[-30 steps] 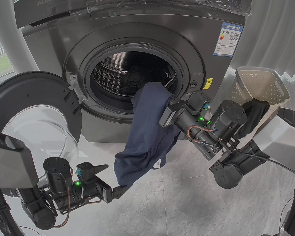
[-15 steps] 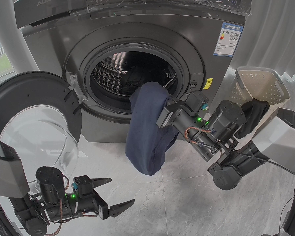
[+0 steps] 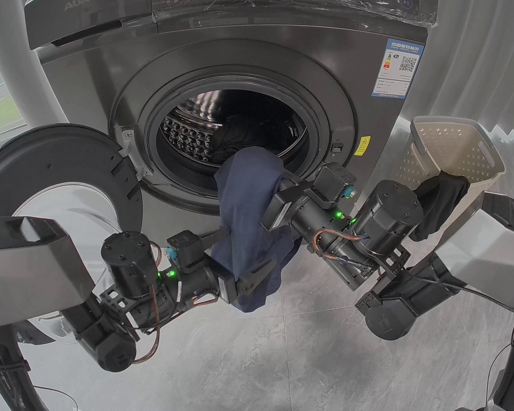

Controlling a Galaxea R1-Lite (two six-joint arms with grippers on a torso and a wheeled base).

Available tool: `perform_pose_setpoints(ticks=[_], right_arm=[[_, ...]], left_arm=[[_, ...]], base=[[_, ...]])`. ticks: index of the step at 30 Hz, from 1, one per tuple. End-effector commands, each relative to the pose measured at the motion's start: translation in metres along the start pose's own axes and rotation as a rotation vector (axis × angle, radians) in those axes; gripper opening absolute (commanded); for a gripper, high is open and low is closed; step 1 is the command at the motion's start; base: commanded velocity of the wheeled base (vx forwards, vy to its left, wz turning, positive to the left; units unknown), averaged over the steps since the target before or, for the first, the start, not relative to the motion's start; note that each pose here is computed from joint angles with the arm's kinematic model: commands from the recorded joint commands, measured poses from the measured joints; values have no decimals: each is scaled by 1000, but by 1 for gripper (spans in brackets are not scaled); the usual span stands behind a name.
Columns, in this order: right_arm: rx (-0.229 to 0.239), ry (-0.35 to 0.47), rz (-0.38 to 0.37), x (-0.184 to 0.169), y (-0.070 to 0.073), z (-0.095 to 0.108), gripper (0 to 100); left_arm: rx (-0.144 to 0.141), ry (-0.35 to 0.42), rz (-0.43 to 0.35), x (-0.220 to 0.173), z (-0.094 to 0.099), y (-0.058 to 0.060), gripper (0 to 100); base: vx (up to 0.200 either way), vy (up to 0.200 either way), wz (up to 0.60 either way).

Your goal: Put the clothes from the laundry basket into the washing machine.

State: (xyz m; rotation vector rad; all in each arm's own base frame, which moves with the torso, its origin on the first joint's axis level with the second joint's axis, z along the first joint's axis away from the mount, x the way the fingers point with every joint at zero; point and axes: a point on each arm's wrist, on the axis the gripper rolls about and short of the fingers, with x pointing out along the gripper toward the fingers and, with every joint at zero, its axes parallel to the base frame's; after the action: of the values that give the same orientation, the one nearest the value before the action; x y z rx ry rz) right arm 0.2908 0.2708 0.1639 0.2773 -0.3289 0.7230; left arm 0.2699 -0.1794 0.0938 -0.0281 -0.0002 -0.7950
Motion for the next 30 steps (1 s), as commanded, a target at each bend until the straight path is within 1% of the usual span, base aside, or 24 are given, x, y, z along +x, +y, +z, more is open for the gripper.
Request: perform_pose_setpoints(ticks=[1,3,5,7,8,9,11,12,14,21,22,25,27,28,30], right_arm=[[10,-1,21,-1,10,1,0],[14,-1,30,-1,14,1,0],[19,-3,39,-1,18,2,0],[27,-6,48,-2,22,4,0],[27,-6,48,-2,22,4,0],[33,-10,58,-5,27,9,0],[36,-10,62,-5,28,10,0],[38,-11,67,-7,30,12,0],[41,-6,69,-9,32,12,0],[45,14,63,-13,32,9,0],[45,14,62,-13,31,9,0],[45,13,56,-12,30,9,0],[40,13,45,-12,25,10,0],[37,15,37,-13,22,9,0],[28,10,8,-14,10,13,0]], left_arm=[[-19,-17,33,37,-20,18,100],[-27,-28,37,45,-23,21,100],[-29,-29,48,51,-29,25,100],[-27,-28,71,54,-33,32,100],[-27,-28,71,54,-33,32,100],[-25,-38,86,59,-36,39,100],[-22,-47,93,61,-35,42,100],[-17,-69,122,65,-33,48,100],[-15,-90,148,69,-31,52,100],[-17,-126,178,76,-26,54,100],[-16,-132,187,76,-25,55,0],[-16,-147,209,77,-21,57,0],[-18,-156,217,76,-18,59,0],[-22,-159,218,76,-17,59,0],[-27,-167,227,74,-14,60,0]], base=[[0,0,0],[0,0,0],[0,0,0],[0,0,0],[0,0,0],[0,0,0],[0,0,0],[0,0,0],[0,0,0],[0,0,0],[0,0,0],[0,0,0],[0,0,0],[0,0,0],[0,0,0]])
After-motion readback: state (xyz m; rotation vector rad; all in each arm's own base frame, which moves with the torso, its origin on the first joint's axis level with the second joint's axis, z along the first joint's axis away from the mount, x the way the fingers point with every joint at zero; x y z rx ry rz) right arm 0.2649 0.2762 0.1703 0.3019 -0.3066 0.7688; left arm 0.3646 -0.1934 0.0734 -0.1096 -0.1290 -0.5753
